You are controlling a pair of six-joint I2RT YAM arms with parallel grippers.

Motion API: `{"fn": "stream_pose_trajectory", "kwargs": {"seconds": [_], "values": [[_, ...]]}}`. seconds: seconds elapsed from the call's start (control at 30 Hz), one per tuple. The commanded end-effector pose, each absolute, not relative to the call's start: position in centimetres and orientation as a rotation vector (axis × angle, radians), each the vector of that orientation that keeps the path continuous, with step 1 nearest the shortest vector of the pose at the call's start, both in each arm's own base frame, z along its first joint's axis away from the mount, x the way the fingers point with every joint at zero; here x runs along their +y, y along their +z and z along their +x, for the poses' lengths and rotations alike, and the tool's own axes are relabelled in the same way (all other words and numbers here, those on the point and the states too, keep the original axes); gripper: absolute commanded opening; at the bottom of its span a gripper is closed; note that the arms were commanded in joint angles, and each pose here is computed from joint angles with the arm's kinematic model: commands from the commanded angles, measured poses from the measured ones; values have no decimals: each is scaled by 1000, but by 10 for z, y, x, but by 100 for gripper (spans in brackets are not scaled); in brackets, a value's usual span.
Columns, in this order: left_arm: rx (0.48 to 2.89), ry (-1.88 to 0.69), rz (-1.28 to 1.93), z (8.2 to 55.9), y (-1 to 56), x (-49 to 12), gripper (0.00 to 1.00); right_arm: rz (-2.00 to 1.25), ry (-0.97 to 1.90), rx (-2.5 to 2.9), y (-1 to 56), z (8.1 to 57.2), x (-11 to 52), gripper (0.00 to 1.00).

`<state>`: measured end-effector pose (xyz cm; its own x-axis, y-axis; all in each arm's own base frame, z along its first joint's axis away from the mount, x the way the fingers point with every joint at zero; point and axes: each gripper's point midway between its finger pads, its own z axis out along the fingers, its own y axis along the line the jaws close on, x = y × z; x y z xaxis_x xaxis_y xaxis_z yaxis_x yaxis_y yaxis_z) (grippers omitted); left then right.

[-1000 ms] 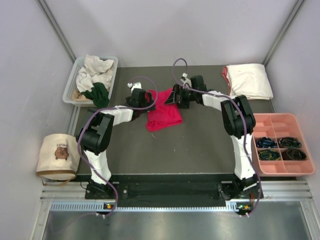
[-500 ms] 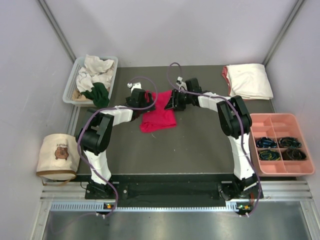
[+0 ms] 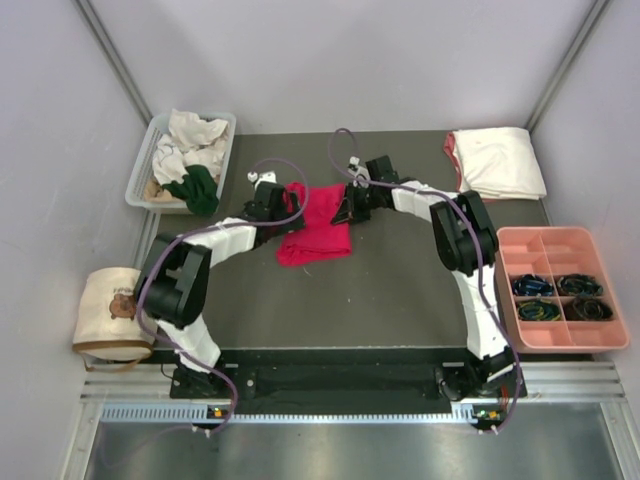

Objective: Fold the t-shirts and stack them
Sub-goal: Put the neatly folded tshirt into the corner of the board with the right arm

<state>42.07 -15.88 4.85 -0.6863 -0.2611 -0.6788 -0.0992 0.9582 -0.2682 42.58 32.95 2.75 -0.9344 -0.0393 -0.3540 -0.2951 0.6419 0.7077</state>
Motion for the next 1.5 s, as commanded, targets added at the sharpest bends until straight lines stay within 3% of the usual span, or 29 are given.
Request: {"fn": "stream_pose_trajectory", "kwargs": {"seconds": [0.0, 0.2, 0.8, 1.23, 1.47], "values": [[2234, -296, -250, 407, 110, -151, 99, -336, 823, 2688, 14, 421, 298, 0], [2199, -300, -250, 390, 133, -142, 99, -340, 480, 2641, 63, 457, 250, 0], [2279, -332, -239, 349, 110, -136, 99, -106, -251, 2493, 133, 550, 65, 0], [2337, -353, -248, 340, 91, -139, 99, -165, -618, 2307, 156, 603, -31, 0], [2382, -334, -259, 343, 74, -141, 99, -145, -525, 2153, 209, 624, -46, 0]]}}
